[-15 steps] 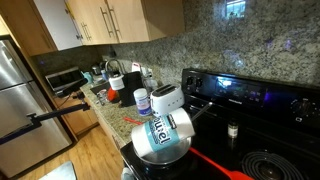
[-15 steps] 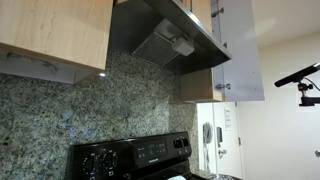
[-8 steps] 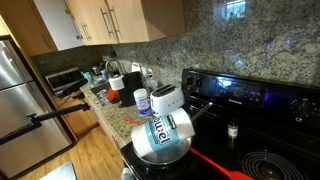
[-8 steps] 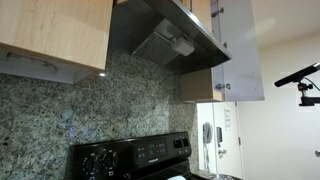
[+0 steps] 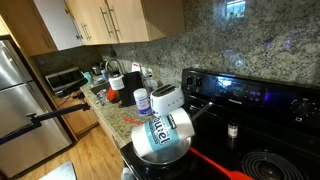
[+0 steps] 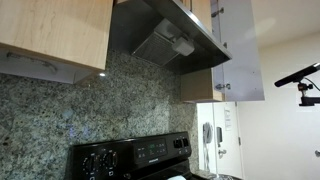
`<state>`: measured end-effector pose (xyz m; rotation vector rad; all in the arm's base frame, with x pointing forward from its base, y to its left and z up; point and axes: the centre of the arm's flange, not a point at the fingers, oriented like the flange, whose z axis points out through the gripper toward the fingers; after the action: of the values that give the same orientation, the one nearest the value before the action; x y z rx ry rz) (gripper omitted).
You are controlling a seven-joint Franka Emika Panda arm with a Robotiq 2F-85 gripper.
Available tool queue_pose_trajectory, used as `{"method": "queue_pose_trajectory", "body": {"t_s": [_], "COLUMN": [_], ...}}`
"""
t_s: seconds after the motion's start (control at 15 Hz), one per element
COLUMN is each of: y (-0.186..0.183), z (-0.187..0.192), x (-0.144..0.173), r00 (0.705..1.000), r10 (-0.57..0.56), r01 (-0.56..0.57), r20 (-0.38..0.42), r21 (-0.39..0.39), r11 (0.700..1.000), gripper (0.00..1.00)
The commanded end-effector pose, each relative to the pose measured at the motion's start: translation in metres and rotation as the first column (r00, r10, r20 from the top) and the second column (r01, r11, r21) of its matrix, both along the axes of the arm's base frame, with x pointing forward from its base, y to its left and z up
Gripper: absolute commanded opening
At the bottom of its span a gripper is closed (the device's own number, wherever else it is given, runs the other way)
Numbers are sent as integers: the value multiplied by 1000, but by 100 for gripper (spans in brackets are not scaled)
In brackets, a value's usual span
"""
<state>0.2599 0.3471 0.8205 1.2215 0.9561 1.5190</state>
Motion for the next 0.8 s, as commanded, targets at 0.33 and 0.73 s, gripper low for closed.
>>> {"method": "queue_pose_trajectory", "body": {"t_s": [0.33, 0.73], "y": [-52, -109], "z": [35, 50], "x": [15, 17], "r00": [995, 984], "r10": [-96, -173], "r01": [93, 165], "r20": [32, 46], "r21": [79, 141], "r11": [992, 976], "gripper": [100, 100]}}
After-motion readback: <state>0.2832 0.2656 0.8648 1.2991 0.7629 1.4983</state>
